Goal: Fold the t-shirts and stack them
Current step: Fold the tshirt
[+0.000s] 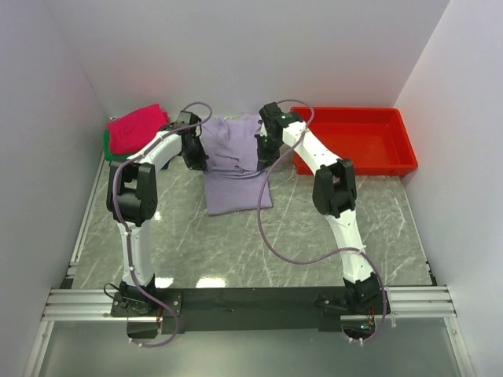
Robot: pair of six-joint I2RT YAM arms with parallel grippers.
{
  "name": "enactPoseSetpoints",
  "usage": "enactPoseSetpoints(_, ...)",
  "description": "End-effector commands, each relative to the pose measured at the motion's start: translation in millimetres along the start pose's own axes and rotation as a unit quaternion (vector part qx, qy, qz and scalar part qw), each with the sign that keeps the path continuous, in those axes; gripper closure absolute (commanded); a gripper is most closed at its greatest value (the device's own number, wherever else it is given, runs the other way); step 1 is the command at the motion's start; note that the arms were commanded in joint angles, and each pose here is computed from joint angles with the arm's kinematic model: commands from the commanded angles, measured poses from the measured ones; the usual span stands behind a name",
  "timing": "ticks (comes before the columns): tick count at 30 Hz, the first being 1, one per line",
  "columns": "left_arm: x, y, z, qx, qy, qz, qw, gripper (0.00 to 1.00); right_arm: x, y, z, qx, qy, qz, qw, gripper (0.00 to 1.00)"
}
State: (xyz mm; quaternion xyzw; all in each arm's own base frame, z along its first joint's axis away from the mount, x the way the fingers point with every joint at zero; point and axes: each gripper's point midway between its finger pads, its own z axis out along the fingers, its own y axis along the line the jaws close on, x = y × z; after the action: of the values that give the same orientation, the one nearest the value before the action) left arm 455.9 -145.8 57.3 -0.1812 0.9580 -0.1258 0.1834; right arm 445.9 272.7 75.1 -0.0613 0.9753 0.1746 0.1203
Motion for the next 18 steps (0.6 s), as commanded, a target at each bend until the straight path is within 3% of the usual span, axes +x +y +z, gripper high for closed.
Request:
enactPoseSetpoints(1,-24,-10,-8,0.023,-0.024,0.01,0.999,1.0,-11,6,-2,-0.013,-0.015,0.002,1.0,1.0)
enactPoseSetpoints(18,-36,-15,6,0.038,-0.026,0.021,0.999,1.0,-23,-2,-2,-0.015,-0.029,0.019,0.999,1.0)
